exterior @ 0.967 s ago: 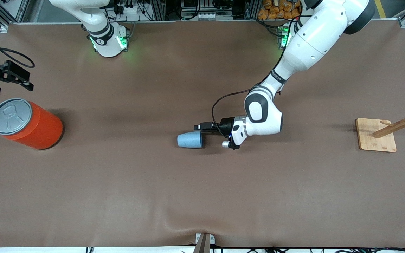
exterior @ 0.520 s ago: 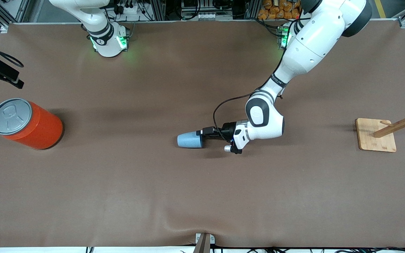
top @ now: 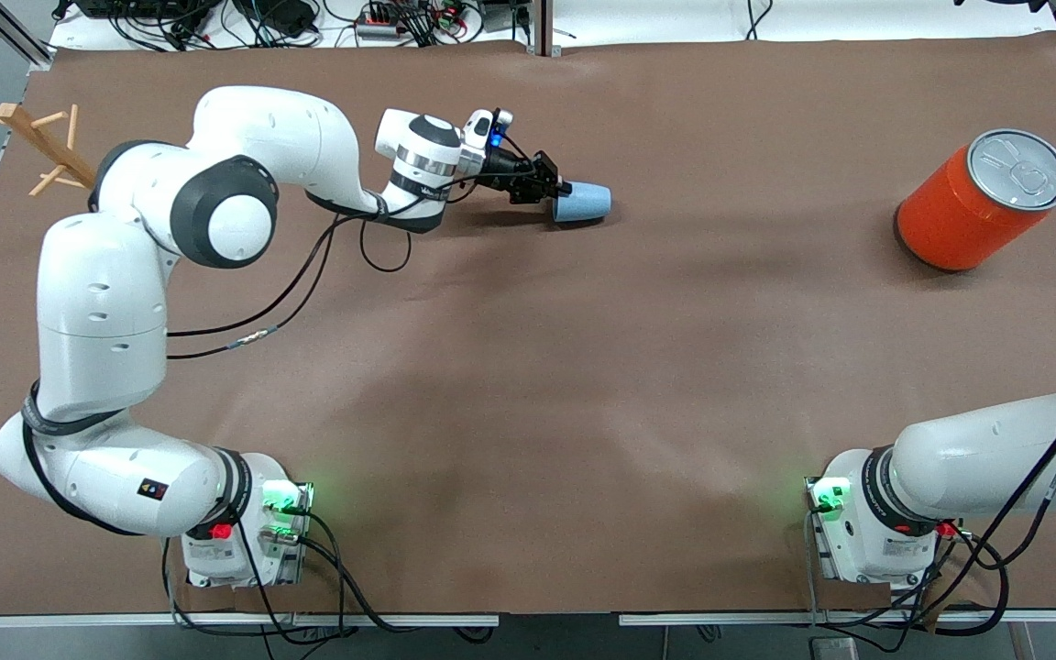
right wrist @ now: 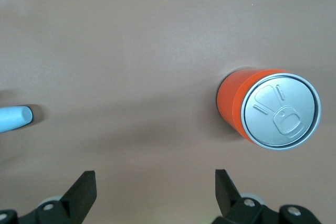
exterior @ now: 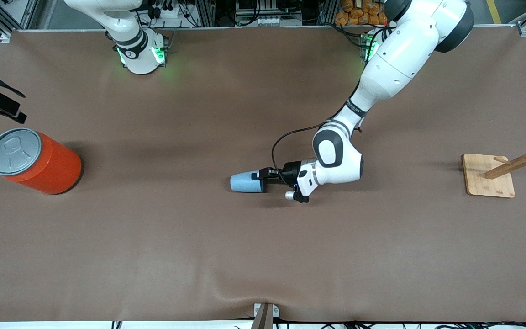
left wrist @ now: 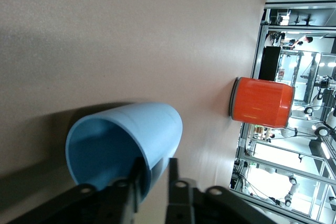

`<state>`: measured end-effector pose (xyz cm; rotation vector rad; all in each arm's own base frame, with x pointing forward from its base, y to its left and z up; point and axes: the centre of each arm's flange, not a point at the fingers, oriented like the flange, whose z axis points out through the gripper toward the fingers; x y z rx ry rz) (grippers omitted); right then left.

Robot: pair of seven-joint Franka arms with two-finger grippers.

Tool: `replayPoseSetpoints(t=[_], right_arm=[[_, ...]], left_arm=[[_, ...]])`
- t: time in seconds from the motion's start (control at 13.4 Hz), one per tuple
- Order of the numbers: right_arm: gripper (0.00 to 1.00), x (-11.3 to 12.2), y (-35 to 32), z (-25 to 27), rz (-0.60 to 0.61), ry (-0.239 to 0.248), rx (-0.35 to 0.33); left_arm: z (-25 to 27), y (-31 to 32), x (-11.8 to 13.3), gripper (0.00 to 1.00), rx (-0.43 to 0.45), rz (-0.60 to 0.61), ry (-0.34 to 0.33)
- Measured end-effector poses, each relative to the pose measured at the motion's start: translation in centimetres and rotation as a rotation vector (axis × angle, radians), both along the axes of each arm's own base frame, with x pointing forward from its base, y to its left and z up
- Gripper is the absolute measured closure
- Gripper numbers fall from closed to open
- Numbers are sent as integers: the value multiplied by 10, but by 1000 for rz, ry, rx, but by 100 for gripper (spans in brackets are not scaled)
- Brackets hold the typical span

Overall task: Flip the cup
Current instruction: 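Rotate the blue cup upright with the left gripper and lower it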

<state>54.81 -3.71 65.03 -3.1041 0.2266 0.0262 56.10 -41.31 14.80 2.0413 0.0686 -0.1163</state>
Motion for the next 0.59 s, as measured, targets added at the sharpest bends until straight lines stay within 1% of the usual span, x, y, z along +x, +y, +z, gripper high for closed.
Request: replayPoseSetpoints(t=[0.07, 0.15, 0.3, 0.59], right_arm=[[0, 0, 0, 0, 0, 1, 0], [0, 0, 0, 0, 0, 2, 0], [0, 0, 0, 0, 0, 2, 0], [0, -1, 0, 0, 0, 9, 1]], left_arm=[[0, -2, 1, 84, -2, 1, -2], [5, -4, 3, 89, -15, 4, -5], [20, -8, 12, 94, -24, 18, -27], [65, 2, 33, 94, -2, 45, -40]])
